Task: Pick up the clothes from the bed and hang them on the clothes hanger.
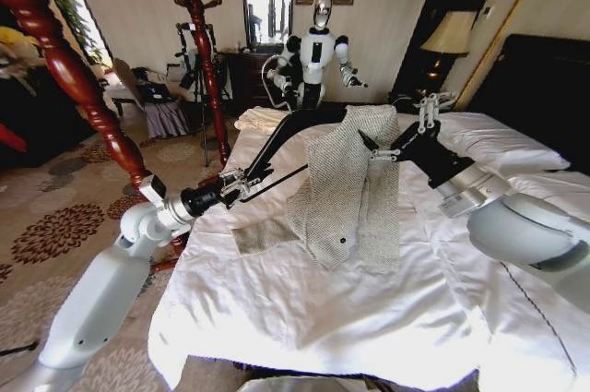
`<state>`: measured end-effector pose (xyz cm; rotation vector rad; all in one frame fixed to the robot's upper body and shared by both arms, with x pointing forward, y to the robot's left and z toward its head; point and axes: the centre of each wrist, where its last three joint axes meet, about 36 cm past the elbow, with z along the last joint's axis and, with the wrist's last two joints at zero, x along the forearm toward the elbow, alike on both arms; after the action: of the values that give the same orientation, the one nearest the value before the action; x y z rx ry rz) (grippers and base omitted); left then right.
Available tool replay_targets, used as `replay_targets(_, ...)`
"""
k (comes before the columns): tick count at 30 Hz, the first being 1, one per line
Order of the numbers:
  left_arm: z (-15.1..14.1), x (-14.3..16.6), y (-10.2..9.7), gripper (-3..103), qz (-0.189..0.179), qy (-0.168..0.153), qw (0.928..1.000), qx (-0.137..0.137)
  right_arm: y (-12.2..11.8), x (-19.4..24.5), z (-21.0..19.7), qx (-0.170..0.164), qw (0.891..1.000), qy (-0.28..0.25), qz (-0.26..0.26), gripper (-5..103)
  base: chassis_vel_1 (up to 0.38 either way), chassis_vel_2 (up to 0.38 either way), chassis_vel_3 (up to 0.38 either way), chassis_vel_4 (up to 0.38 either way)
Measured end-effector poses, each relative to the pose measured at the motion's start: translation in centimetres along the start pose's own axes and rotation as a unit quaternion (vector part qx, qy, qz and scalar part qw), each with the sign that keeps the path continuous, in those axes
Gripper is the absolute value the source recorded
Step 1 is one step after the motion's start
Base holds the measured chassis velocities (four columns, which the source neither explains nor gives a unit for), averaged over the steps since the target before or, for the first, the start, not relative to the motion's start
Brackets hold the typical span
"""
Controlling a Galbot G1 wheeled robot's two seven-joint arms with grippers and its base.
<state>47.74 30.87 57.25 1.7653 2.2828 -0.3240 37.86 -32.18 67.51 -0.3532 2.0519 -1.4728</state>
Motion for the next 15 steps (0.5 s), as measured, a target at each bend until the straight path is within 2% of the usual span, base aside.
replay_targets(4,0.36,-0.3,-0.35,18,0.004,0.003,1.0,0.001,-0.01,-0.01,0.02,0.0,1.0,0.0,-0.002,102,0.0,0.0,0.0,0.0)
replay_targets(5,0.46,-0.41,-0.42,18,0.004,0.003,1.0,0.001,-0.01,-0.01,0.02,0.0,1.0,0.0,-0.003,98,0.0,0.0,0.0,0.0)
replay_targets(6,0.49,-0.44,-0.43,18,0.005,0.003,1.0,0.002,-0.01,-0.01,0.02,0.0,1.0,0.0,-0.002,98,0.0,0.0,0.0,0.0)
replay_targets(8,0.62,-0.64,-0.52,18,0.006,0.003,1.0,0.003,0.03,0.01,-0.01,-0.002,1.0,-0.001,-0.002,88,0.0,0.0,0.0,0.0)
replay_targets(9,0.62,-0.64,-0.52,18,0.006,0.003,1.0,0.003,0.03,0.01,-0.01,-0.002,1.0,-0.001,-0.002,88,0.0,0.0,0.0,0.0)
replay_targets(12,0.63,-0.87,-0.68,18,0.009,0.002,0.9999,0.003,0.18,0.05,-0.02,-0.005,1.0,0.0,-0.004,72,0.0,0.0,0.0,0.0)
replay_targets(14,0.63,-0.92,-0.72,18,0.01,0.002,0.9999,0.003,0.23,0.07,-0.01,-0.006,1.0,-0.001,-0.005,72,0.0,0.0,0.0,0.0)
replay_targets(15,0.6,-1.0,-0.8,18,0.011,0.002,0.9999,0.003,0.32,0.1,0.0,-0.008,1.0,-0.002,-0.007,66,0.0,0.0,0.0,0.0)
